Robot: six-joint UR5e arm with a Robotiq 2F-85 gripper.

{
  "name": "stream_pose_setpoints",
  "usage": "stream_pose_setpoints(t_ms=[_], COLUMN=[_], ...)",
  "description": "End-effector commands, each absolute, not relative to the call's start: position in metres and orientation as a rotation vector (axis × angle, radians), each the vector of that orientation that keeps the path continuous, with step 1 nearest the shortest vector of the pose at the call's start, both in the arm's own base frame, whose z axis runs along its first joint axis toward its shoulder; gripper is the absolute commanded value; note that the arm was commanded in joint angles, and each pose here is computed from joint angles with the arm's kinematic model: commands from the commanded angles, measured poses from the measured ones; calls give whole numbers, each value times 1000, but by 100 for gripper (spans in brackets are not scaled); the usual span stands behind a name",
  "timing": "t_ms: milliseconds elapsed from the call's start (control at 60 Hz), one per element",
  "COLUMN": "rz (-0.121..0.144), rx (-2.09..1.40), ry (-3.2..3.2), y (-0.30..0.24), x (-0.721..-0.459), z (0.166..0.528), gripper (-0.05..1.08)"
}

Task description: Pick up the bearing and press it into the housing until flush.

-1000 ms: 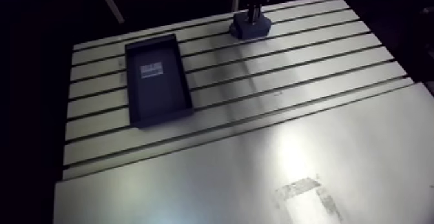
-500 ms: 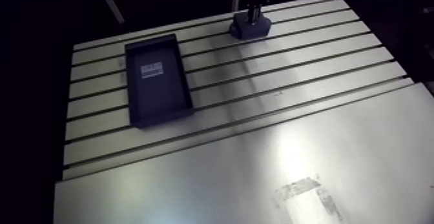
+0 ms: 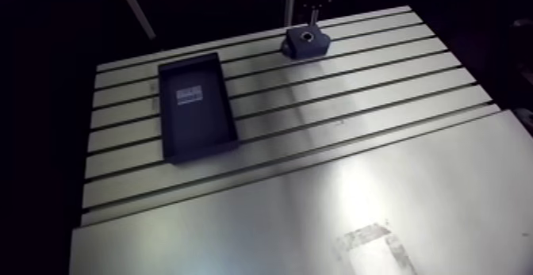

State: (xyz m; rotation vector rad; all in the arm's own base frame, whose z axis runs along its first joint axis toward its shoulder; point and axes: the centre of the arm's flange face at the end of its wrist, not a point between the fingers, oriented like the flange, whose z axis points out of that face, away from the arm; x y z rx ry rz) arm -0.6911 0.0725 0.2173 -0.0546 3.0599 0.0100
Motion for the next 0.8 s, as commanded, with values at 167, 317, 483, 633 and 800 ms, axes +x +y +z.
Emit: stream_pose_setpoints(t_ms=[167, 317, 483, 633, 800], rz=[29, 18, 3, -10, 11], rx=[-42, -30, -25, 31, 46], ry=[3081, 3054, 3027, 2975, 3010], y=[71, 69, 61, 53, 45], x=[-681, -672, -655, -634, -612], z=[250, 270, 319, 358, 397], gripper=[8, 0, 0, 0, 0])
